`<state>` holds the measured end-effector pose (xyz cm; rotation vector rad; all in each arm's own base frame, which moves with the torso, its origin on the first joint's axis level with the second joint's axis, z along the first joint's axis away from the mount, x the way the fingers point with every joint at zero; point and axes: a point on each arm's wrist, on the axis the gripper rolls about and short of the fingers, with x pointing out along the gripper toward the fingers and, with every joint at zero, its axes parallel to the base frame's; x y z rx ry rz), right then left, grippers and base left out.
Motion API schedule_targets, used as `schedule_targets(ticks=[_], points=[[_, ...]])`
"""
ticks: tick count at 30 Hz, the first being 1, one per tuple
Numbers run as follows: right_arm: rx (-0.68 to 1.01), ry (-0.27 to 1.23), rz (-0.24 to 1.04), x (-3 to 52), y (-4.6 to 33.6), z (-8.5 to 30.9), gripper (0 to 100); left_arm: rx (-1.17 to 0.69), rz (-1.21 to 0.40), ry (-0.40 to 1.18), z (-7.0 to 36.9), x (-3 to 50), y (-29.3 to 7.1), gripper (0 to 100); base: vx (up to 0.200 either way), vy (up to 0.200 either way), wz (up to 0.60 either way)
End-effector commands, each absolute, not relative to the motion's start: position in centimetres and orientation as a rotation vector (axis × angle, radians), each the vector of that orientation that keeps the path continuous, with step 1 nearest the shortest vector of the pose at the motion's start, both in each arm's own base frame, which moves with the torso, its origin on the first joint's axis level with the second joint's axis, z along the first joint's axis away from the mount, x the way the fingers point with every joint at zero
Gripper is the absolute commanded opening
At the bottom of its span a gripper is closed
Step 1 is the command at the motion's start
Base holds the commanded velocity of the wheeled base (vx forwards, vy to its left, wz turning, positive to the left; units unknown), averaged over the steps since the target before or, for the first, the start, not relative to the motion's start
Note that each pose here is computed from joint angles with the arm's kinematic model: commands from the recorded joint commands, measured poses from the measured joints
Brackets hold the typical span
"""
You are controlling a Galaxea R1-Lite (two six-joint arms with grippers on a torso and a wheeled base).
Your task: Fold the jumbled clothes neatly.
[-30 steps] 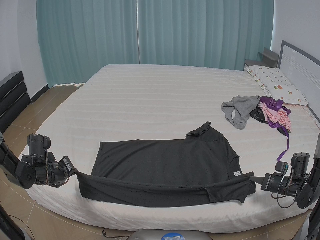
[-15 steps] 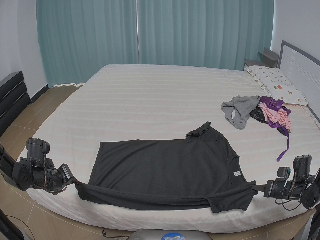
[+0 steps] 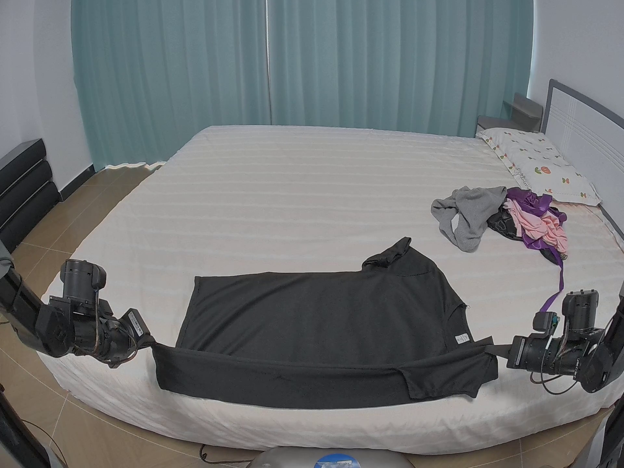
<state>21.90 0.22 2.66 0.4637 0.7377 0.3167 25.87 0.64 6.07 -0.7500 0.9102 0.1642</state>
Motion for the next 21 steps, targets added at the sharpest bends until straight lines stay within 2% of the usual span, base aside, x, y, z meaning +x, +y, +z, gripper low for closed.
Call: schedule_targets(ticks=[1, 21], points=[[0.466, 0.779, 0.323, 24.4, 0.5, 0.6, 0, -0.753, 0.178, 0.955, 4.1, 28.2, 0.7, 0, 0.0, 0.0, 0.0], [0.479, 0.848, 0.312, 29.0, 0.6, -1.8, 0, -0.781, 0.211, 1.002, 0.7, 32.0, 0.6, 0, 0.0, 0.0, 0.0]])
